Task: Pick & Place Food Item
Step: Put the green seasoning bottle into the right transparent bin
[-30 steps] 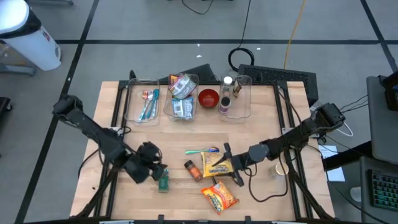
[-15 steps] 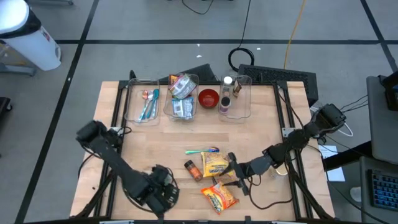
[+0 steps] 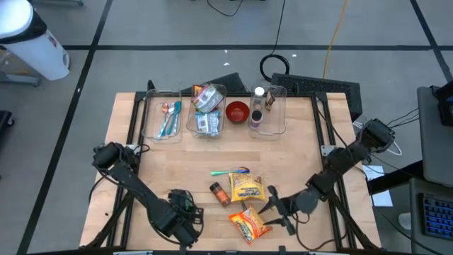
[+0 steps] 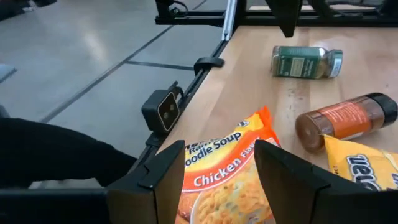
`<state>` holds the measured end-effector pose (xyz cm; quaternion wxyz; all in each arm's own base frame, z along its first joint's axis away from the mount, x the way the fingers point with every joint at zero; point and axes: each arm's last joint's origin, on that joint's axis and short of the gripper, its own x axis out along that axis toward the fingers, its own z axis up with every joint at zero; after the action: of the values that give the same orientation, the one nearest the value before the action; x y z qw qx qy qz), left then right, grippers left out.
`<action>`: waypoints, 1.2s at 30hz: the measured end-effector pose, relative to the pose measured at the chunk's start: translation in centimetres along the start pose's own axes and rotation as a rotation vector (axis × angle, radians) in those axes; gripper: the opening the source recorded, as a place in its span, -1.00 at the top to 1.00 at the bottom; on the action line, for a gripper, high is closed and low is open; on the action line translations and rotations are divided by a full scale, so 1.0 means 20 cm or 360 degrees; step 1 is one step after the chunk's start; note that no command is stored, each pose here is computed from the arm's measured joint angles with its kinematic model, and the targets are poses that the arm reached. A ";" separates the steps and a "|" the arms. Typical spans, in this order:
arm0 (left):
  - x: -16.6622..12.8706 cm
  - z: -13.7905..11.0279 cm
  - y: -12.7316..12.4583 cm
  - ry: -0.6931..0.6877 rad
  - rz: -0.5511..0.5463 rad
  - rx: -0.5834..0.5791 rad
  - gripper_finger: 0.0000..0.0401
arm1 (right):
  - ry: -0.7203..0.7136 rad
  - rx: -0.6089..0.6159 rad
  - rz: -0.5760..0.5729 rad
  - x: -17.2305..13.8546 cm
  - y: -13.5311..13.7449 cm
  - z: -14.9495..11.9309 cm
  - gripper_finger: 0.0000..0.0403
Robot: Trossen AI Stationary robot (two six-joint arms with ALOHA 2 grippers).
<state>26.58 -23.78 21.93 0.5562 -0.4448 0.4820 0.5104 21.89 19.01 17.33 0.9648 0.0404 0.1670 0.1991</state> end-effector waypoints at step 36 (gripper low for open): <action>0.24 0.04 -0.07 0.0024 0.0318 -0.0030 -0.27 | -0.0036 -0.0058 -0.0128 -0.02 0.04 -0.01 0.08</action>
<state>28.07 -22.47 17.24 0.4946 -0.4035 0.5231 0.5647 21.25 19.55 17.33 0.9744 0.0183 0.1540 0.1627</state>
